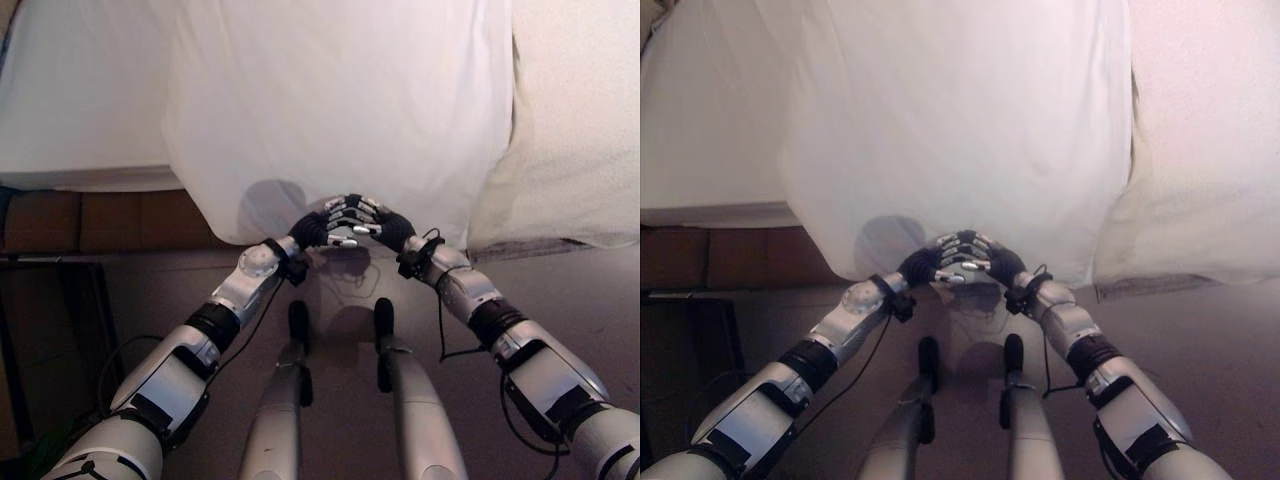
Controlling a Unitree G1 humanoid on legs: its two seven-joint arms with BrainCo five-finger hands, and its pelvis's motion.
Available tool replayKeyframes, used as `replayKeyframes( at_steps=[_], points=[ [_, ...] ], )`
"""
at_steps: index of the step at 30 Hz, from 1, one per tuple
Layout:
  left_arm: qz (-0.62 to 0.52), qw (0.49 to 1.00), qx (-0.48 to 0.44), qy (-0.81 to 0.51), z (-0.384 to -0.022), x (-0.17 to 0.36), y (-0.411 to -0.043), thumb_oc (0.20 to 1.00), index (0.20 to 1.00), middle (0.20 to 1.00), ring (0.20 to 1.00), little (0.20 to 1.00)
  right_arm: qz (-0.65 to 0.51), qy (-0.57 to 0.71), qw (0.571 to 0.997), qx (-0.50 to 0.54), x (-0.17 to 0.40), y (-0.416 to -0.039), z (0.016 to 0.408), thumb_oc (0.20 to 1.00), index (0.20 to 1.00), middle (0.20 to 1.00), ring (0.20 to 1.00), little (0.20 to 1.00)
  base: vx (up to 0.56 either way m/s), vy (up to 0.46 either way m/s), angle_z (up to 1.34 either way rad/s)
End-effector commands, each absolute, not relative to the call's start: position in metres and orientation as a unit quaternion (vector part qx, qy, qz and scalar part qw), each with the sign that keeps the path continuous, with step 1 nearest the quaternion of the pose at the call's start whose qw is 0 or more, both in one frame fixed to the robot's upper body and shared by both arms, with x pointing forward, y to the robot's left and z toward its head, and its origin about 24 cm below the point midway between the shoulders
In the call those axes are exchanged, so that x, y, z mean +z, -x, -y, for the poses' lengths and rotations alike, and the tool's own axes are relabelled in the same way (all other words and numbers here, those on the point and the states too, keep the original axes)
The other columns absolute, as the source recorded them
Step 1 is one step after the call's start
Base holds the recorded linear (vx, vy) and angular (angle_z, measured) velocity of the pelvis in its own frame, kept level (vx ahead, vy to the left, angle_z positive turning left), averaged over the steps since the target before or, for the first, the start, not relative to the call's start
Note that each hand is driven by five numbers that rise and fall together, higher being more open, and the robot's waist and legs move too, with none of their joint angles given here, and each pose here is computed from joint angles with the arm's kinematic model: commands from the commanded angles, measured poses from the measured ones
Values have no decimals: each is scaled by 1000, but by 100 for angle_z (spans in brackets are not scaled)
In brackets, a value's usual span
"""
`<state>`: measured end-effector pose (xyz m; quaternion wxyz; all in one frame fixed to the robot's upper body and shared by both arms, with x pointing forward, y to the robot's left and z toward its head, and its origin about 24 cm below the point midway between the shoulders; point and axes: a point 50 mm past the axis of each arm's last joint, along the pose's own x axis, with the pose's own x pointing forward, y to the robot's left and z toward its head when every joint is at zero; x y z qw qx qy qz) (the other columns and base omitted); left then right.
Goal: Make the bed
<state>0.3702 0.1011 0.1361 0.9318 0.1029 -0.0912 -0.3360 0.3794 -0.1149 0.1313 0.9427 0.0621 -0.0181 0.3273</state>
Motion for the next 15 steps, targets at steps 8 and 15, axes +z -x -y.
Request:
replayKeyframes(
  at_steps=[8, 15],
  points=[
    [223, 946, -133, -196, -137, 235, -407, 1000, 1000, 1000, 1000, 1000, 113, -129, 946, 275, 218, -410, 101, 1000, 1000, 1000, 1000, 1000, -42, 11, 0],
    [204, 961, 12, -186, -175, 264, -421, 1000, 1000, 1000, 1000, 1000, 105, -77, 986, 105, 248, -429, 153, 1000, 1000, 1000, 1000, 1000, -3, 2, -1]
  ],
)
